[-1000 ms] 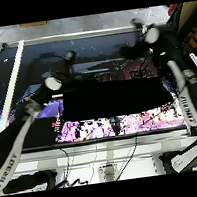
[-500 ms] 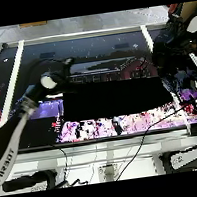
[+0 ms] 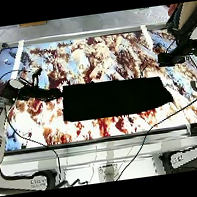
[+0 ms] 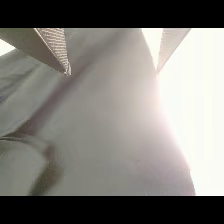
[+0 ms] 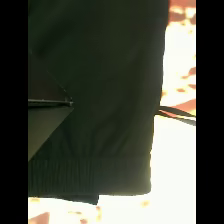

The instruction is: Fold the clothes and pants, and hang the long-sleeved shirts on hangers.

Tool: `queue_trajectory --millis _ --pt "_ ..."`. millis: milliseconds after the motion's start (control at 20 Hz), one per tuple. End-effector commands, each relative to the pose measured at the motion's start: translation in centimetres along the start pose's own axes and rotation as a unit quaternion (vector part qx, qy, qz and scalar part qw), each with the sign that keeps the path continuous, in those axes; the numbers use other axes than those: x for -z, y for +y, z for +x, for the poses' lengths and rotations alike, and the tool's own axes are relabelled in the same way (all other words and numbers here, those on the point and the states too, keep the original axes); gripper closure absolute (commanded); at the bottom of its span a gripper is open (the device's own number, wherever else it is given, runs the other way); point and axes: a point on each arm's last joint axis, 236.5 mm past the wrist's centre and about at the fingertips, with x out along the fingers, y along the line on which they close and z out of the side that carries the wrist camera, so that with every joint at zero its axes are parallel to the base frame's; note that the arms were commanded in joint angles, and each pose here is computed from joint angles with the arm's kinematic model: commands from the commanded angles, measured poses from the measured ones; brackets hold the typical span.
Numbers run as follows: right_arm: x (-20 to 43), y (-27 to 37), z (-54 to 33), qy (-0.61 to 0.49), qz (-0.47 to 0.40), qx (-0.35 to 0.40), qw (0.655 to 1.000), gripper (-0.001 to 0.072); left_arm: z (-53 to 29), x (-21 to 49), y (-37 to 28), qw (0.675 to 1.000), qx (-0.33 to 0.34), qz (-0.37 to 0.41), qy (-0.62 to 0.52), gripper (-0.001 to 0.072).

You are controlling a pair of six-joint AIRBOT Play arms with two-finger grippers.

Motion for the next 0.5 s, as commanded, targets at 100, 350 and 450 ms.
queue_trajectory --millis 100,350,450 --pt "0.4 0.4 0.7 0.007 -0.006 -0.012 1.0 0.0698 3.4 1.5 2.4 0.998 0.025 -0.051 0.031 0.0125" --pt "0.3 0.4 0.7 0.004 -0.005 -0.011 1.0 0.0697 5.9 2.3 2.4 0.993 0.047 -0.111 0.008 0.0127" --pt "-0.1 0.6 0.7 -0.005 -0.005 -0.014 1.0 0.0697 6.9 3.6 1.4 0.991 0.056 -0.118 0.023 0.0129"
